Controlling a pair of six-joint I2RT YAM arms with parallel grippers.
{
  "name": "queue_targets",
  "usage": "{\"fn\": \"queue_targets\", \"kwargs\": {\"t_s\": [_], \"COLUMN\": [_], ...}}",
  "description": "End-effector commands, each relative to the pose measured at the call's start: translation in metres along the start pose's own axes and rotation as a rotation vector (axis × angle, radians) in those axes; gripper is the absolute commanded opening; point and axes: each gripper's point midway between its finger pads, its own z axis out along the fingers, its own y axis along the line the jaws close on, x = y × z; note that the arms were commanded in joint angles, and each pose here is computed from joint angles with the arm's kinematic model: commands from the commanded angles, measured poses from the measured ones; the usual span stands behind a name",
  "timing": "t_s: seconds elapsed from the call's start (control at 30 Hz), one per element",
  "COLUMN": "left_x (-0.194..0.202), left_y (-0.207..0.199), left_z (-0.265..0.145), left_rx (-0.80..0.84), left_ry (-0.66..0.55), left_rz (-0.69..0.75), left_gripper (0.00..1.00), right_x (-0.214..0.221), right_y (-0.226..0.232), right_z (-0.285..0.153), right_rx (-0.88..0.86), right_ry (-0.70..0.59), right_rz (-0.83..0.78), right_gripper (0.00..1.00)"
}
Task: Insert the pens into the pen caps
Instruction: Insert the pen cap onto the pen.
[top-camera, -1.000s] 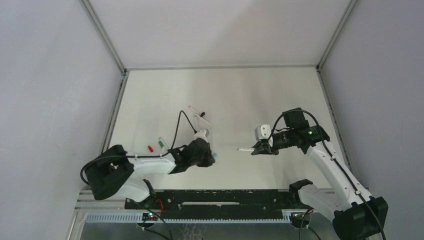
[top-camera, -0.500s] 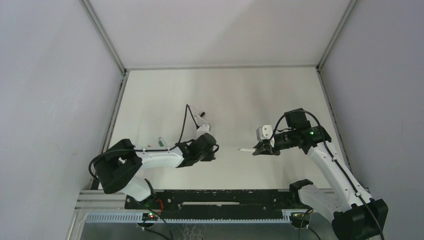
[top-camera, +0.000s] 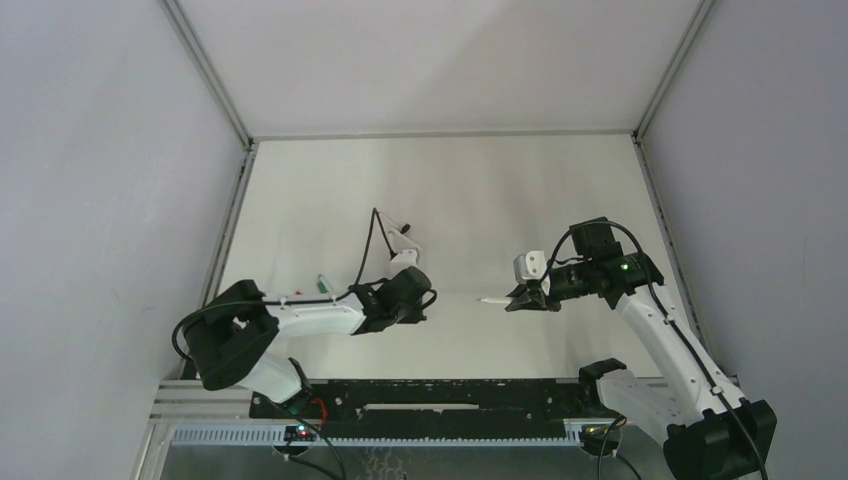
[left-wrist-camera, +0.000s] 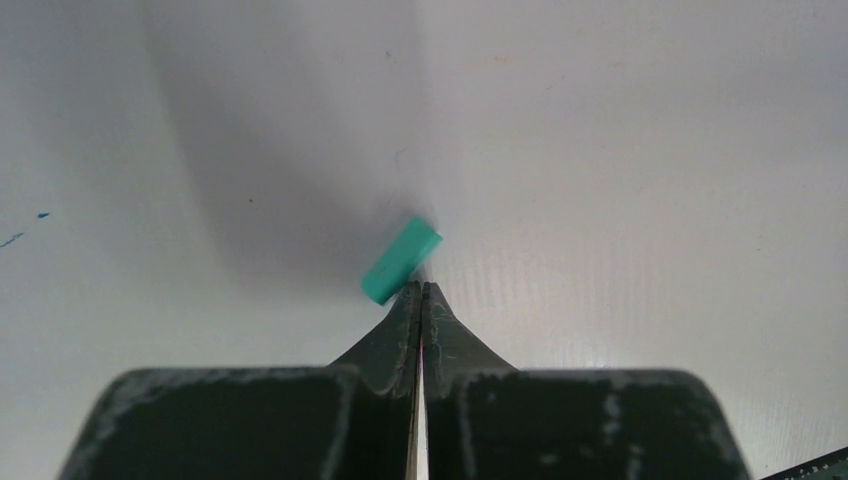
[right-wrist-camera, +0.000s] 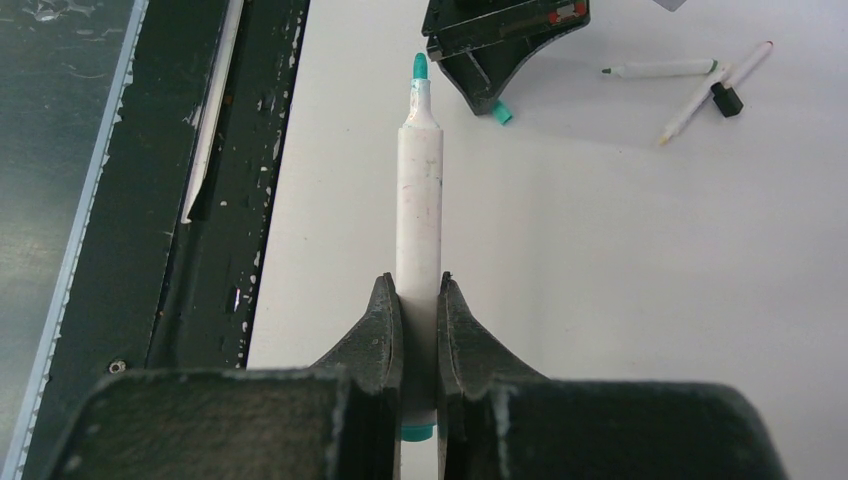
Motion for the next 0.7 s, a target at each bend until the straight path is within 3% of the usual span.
{"fn": "queue_targets", "kwargs": {"t_s": [0.0,0.67], "left_x": [0.006,-0.026], "left_y": [0.022,0.033], "left_z": [-0.007,0.0], "left_rx": [-0.079,-0.118], "left_ry": [0.028,-0.015], "left_rz": [0.055,0.052], "left_gripper": [0.04,0.09], "right_x": [-0.015,-0.016], "right_y": [-0.003,-0.002], "right_z": [-0.005,-0.006], "right_rx": [0.011,0.014], "right_ry": [-0.035,-0.039], "right_rz": [-0.053,-0.055], "right_gripper": [0.0,0.0]}}
